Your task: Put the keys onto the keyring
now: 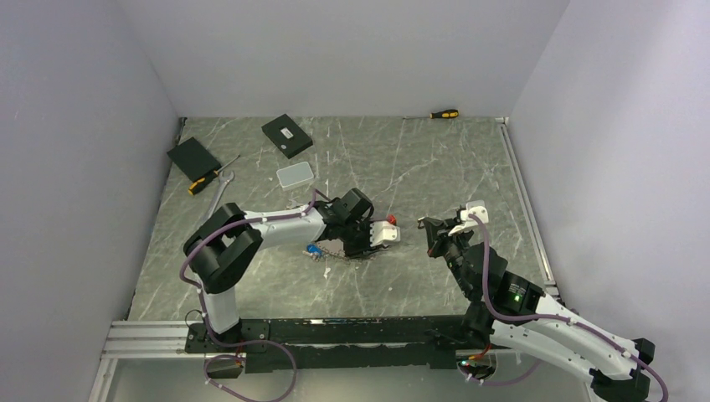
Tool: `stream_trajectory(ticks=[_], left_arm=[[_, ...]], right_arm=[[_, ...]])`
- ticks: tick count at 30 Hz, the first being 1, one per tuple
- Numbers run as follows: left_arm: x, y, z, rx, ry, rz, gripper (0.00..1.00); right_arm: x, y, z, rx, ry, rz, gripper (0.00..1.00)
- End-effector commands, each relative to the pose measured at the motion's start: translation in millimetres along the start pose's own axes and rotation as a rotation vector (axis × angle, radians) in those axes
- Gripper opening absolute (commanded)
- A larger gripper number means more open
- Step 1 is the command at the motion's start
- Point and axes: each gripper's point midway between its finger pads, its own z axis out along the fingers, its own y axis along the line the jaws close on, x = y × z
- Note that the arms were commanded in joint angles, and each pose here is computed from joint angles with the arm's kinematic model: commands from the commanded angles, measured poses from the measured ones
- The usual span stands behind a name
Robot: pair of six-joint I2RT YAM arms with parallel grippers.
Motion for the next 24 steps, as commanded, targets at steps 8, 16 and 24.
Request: stream_trajectory(ticks=[8,16,24], left_arm=[[-15.8,7.0,1.8,0.001,-0.046,0.022,0.36],[-25.7,11.0,-1.2,-0.024,-0.088,0.03,0.34],[-27.9,8.2,1.4,-0.005,-0.095,0.029,0.34]], right_arm=[[-5.3,-0.1,-0.7,-0.001,-0.02,0.02,0.0],[-3.9,1.1,0.3,-0.004,-0.016,0.015,0.0],[-3.3,2.0,0.9,-0.006,-0.015,0.012,0.0]])
